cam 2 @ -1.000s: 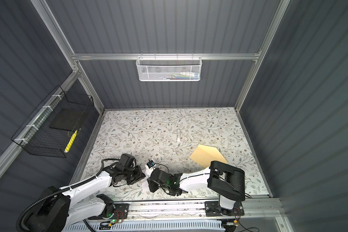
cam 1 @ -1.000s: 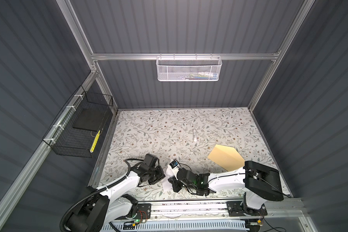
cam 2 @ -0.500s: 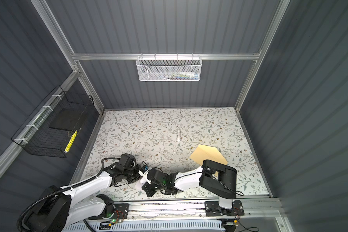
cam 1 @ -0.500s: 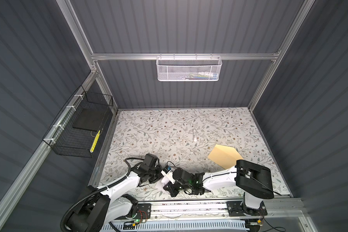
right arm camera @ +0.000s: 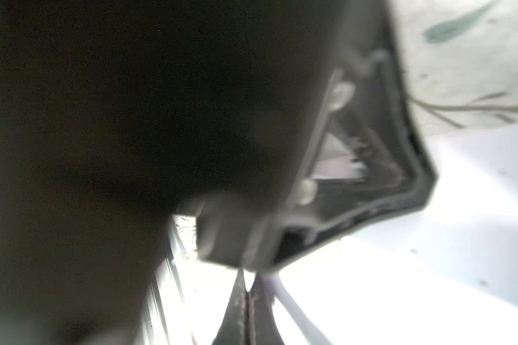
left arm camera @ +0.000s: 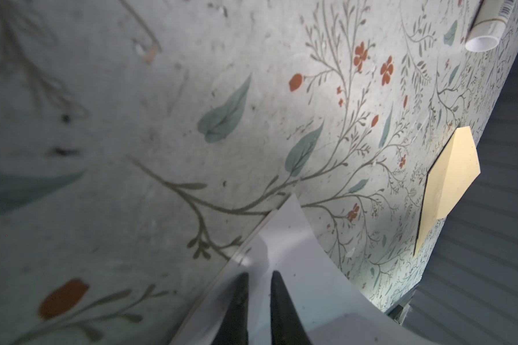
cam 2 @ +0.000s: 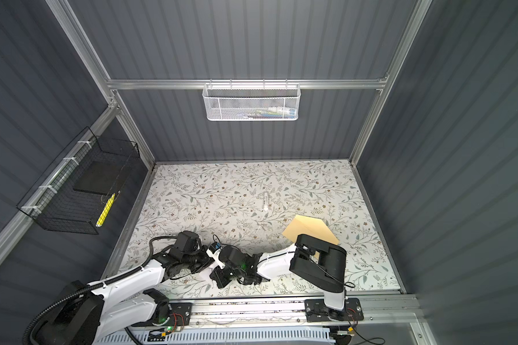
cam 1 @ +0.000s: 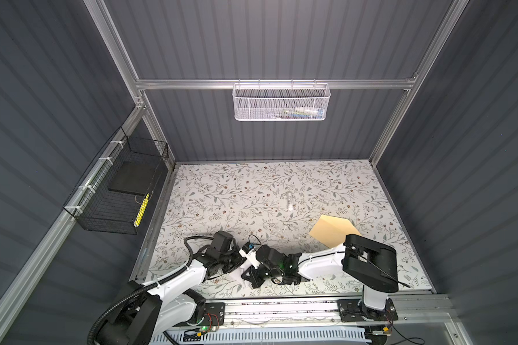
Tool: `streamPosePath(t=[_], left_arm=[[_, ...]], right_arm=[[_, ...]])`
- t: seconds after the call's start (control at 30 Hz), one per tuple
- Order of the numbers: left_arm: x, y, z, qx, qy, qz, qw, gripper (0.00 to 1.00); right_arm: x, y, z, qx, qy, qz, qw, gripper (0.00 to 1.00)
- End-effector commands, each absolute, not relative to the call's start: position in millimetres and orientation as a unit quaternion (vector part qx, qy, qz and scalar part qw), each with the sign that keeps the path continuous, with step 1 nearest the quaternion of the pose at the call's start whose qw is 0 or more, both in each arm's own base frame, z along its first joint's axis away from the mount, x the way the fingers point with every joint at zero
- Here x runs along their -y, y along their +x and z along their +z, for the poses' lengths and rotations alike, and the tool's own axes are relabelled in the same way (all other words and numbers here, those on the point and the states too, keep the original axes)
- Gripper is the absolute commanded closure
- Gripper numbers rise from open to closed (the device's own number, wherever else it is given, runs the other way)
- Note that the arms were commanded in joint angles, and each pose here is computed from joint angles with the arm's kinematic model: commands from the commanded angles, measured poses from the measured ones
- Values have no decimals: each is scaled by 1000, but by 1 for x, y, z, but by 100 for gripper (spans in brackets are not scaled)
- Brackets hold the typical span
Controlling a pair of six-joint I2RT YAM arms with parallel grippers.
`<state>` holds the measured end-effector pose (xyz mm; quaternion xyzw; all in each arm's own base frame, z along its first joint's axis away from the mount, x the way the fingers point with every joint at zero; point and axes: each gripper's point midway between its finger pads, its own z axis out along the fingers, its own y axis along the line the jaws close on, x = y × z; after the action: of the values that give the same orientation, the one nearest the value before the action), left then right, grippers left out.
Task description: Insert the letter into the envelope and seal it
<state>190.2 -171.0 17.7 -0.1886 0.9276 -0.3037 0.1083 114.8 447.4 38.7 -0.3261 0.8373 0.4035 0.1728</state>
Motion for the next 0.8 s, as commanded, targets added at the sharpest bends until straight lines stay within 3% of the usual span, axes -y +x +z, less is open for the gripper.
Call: streamPosePath(t=[0.0, 0.27, 0.37, 0.47, 0.57, 0.77], left_arm=[[139, 169, -10, -948, -220, -215, 80, 80], [143, 189, 11, -944, -222, -220, 110, 72], [143, 191, 13, -941, -230, -222, 114, 61], [139, 193, 23, -939, -237, -218, 123, 42], [127, 195, 45, -939, -240, -199, 144, 34], [98, 171, 55, -954, -235, -131, 129, 32]], right_arm=[[-433, 118, 17, -859, -305, 383, 149, 100], [-427, 118, 6, -870, -300, 369, 132, 100], [-428, 117, -1, -875, -300, 363, 117, 100], [-426, 116, -8, -881, -299, 351, 104, 100], [-423, 115, -13, -886, -298, 342, 97, 100], [-420, 115, -12, -887, -295, 342, 99, 100]])
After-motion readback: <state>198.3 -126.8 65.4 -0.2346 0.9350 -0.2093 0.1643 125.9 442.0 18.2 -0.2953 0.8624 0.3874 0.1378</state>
